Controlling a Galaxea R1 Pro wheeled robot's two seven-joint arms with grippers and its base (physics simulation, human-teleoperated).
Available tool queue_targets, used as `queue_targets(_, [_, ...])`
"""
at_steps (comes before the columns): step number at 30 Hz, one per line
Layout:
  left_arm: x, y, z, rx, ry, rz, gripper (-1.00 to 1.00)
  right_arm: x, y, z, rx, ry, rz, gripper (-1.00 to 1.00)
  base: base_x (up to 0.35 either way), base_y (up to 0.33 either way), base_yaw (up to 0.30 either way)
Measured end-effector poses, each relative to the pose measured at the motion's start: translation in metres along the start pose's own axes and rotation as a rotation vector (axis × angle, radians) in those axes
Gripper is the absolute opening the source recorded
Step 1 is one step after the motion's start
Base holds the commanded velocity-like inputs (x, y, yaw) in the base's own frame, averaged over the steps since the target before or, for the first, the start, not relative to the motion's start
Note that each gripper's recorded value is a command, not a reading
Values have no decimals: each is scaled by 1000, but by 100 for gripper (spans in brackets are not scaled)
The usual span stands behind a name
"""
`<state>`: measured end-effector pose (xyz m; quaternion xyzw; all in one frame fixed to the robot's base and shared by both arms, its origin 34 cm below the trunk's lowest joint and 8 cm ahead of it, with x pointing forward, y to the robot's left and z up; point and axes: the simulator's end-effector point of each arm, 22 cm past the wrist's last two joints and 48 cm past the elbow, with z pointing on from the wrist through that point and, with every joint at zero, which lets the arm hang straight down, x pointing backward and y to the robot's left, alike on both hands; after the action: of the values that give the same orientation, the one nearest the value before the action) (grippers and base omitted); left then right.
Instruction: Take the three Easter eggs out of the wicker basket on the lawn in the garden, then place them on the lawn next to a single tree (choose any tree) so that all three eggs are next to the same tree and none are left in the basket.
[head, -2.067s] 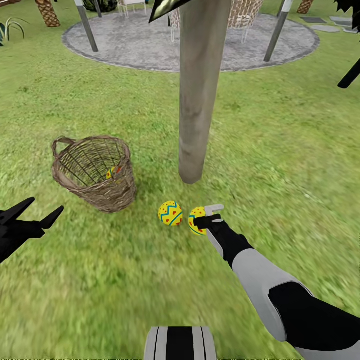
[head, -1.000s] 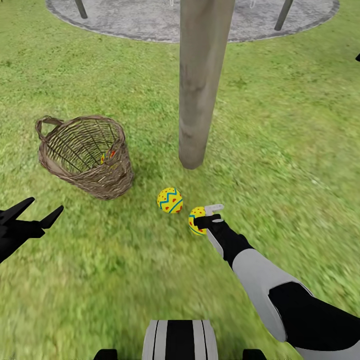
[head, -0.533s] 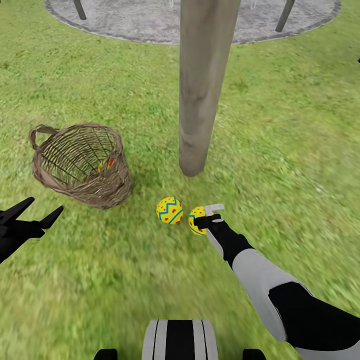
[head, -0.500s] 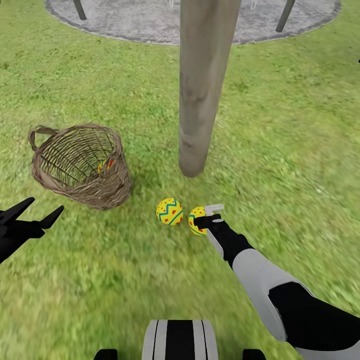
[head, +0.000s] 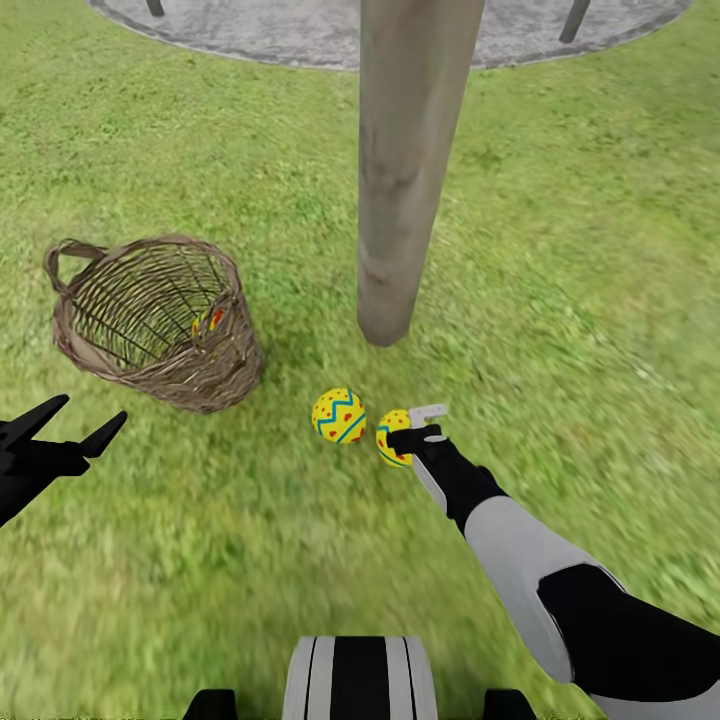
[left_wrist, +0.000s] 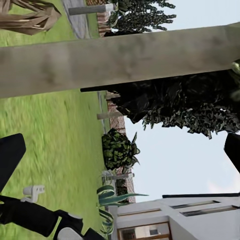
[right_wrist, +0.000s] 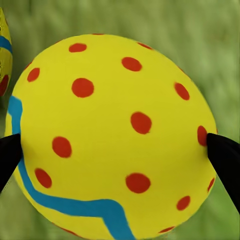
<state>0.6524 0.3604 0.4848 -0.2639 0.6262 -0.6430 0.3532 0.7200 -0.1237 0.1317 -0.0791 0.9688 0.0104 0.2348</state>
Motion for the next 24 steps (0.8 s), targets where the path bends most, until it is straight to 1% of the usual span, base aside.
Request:
queue_targets(5, [1,10,-1,-13,1,-10,100,-8,2,4,-5,-23,6,-100,0,0,0])
queue_targets(18, [1,10,-1,-12,0,-12,100,-8,2,4,-4,-23,7,-100,0,0,0])
queue_targets(20, [2,15,-2,-19,0,-17,100,-11,2,6,-6,-32,9,-100,0,0,0])
queue_targets(24, [2,15,-2,-18,0,-17,100,-11,2,6,-6,-32,8,-100,0,0,0])
